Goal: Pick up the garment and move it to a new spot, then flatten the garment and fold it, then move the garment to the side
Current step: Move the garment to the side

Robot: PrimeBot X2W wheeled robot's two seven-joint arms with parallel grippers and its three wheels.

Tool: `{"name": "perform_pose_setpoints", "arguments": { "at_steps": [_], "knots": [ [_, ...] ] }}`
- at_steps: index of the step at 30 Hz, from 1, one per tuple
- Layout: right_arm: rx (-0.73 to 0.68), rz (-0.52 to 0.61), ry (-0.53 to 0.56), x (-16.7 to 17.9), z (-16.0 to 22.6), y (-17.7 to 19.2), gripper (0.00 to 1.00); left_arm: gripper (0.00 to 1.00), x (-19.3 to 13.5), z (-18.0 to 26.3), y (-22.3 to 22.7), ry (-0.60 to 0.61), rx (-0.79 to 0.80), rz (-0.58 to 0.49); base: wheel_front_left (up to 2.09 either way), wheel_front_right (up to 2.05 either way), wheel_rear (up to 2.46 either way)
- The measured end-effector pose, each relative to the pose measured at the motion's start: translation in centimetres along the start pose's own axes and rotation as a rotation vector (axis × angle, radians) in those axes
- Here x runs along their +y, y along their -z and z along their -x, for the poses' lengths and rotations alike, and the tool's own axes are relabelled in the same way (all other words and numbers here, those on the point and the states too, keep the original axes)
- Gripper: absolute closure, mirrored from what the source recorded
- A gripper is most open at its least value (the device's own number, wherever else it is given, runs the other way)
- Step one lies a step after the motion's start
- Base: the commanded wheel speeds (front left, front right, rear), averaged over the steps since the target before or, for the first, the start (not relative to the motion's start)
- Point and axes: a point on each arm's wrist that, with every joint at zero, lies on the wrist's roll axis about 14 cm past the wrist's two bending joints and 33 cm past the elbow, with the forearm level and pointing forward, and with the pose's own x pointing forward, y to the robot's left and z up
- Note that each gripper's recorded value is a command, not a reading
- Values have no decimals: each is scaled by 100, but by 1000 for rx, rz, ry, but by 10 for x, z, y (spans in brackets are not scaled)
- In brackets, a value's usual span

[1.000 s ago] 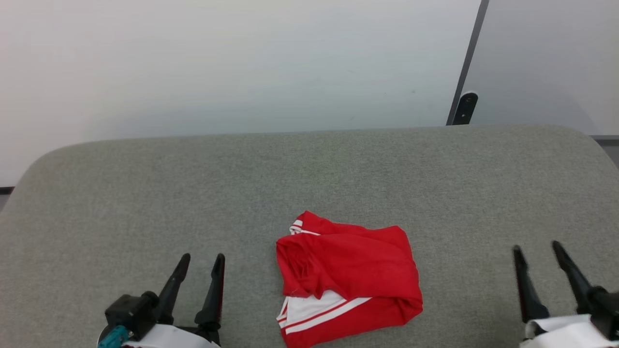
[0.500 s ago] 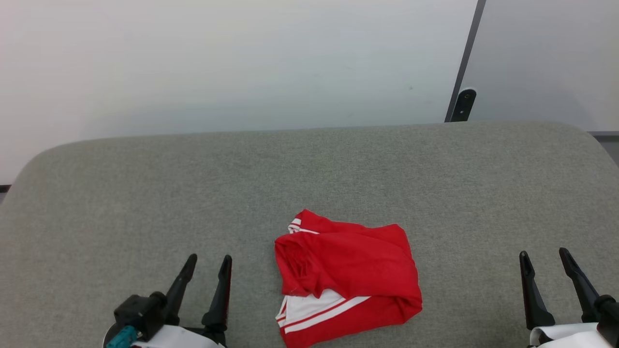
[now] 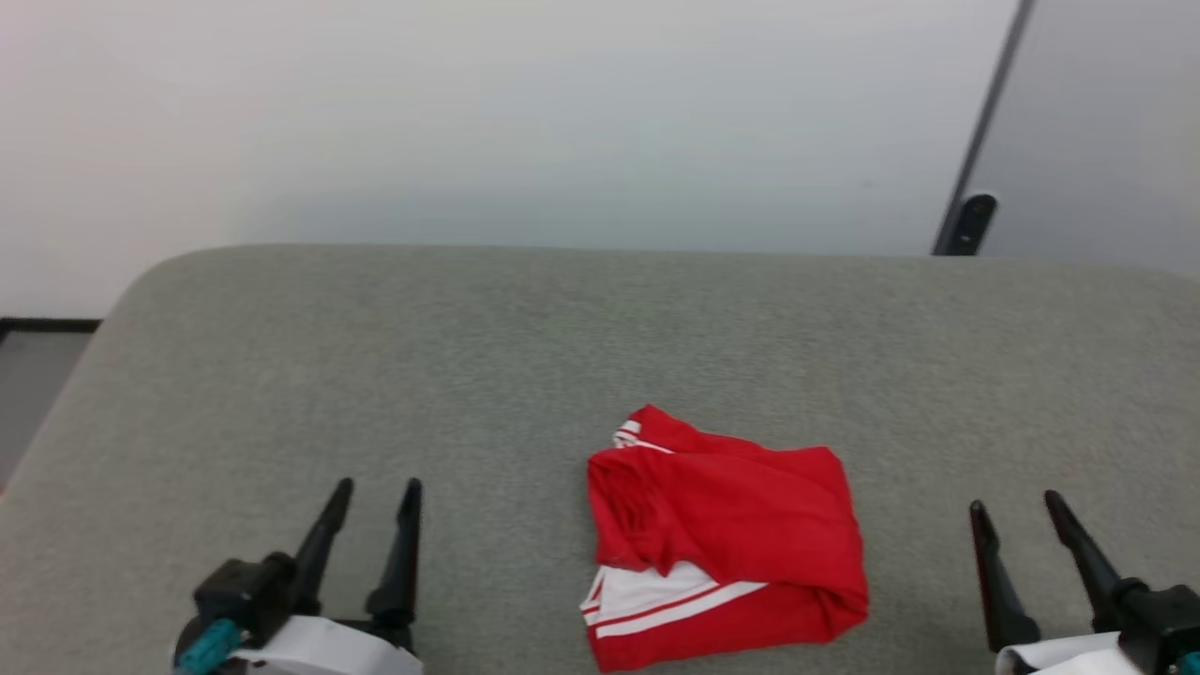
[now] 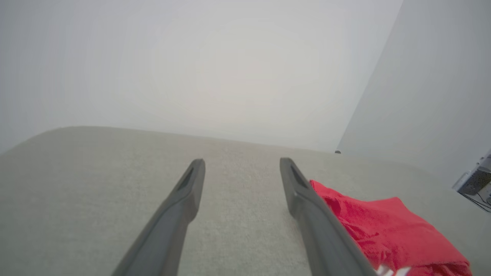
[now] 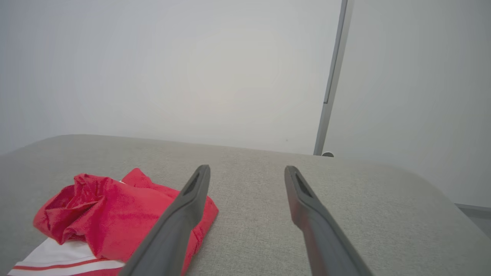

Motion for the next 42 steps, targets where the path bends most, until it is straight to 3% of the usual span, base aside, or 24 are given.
{"name": "perform_pose_setpoints", "arguments": {
  "at_steps": [7, 16, 20, 29, 36, 42],
  "knots": [
    [22, -11, -118, 37, -13, 8, 0, 0, 42, 27, -12, -127, -24, -28, 0, 0, 0],
    [65, 6, -169, 46, -23, 21, 0, 0, 49, 40, -18, -163, -44, -25, 0, 0, 0],
    [171, 9, -171, 40, -31, 38, 0, 0, 46, 39, -15, -156, -38, -21, 0, 0, 0],
    [553, -22, -225, 45, -54, 74, 0, 0, 44, 44, -4, -162, -9, 7, 0, 0, 0],
    [861, -19, -267, 54, -50, 106, 0, 0, 46, 46, 3, -181, 11, 25, 0, 0, 0],
    [1035, -45, -288, 70, -47, 127, 0, 0, 49, 45, 8, -198, 26, 40, 0, 0, 0]
  ]
}}
